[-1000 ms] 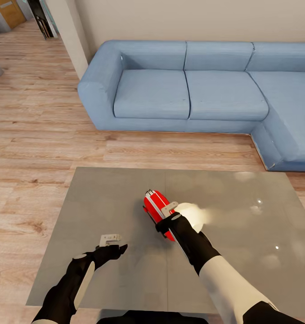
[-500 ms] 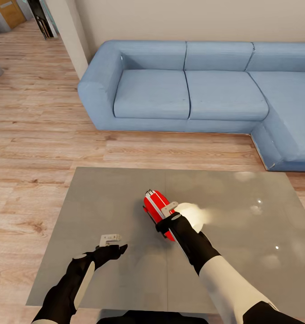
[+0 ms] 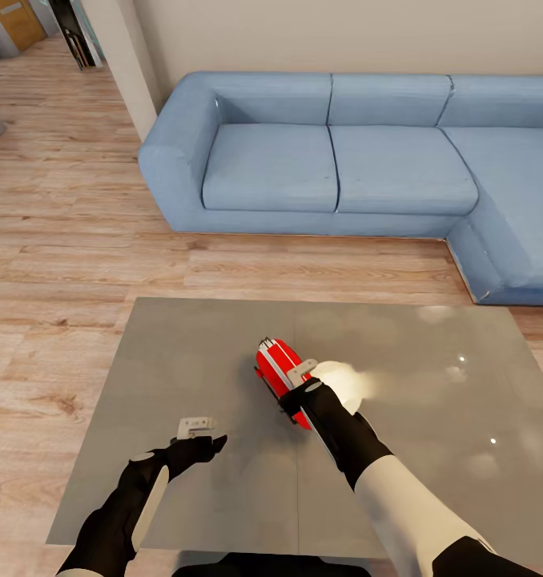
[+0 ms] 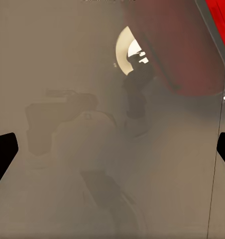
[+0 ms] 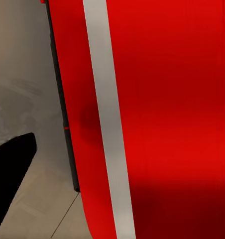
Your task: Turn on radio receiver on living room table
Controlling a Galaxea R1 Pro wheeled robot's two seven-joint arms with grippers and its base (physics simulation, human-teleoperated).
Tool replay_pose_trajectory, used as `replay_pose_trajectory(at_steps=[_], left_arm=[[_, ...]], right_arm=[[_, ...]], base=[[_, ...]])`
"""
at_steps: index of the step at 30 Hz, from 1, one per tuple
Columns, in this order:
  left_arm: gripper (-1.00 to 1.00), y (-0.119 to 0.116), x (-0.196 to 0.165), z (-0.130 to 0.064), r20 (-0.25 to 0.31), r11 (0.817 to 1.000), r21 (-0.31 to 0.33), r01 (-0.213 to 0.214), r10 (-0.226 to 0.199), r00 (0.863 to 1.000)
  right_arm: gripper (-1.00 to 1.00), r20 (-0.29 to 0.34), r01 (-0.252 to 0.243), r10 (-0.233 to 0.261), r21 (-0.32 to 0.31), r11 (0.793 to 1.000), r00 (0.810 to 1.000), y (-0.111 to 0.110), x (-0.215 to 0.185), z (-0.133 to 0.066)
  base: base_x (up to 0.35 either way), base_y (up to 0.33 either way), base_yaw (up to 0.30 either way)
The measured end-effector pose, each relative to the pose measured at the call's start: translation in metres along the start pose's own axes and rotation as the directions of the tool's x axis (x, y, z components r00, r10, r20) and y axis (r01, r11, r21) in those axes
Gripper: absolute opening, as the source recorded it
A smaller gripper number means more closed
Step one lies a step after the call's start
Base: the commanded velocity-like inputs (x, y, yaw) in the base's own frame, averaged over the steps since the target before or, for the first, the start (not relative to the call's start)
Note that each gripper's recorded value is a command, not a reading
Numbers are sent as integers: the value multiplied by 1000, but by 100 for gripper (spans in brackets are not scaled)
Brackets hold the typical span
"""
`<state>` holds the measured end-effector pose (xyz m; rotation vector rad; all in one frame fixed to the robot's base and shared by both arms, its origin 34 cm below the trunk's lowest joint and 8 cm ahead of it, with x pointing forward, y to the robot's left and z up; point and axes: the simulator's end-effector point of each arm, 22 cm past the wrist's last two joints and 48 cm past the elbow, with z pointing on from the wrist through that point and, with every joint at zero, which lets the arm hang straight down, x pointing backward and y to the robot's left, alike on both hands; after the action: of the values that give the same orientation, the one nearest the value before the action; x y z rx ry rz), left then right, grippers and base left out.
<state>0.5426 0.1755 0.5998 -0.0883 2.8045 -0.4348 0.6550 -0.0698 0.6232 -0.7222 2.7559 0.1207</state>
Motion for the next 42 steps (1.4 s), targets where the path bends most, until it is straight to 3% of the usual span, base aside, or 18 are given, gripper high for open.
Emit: replay_pose_trajectory(at_steps=[26, 29, 42], left_arm=[[100, 0, 1, 0, -2, 1000, 0, 1, -1, 1000], [100, 0, 2, 0, -3, 1000, 0, 1, -1, 1000], [100, 0, 2, 0, -4, 1000, 0, 1, -1, 1000]], right_arm=[[-100, 0, -1, 1, 8, 1000, 1000, -2, 0, 0], [-100, 70, -7, 5, 29, 1000, 998, -11, -33, -15], [-100, 126, -40, 33, 48, 998, 991, -25, -74, -50]], base=[[0, 0, 0], [0, 0, 0], [0, 0, 0]])
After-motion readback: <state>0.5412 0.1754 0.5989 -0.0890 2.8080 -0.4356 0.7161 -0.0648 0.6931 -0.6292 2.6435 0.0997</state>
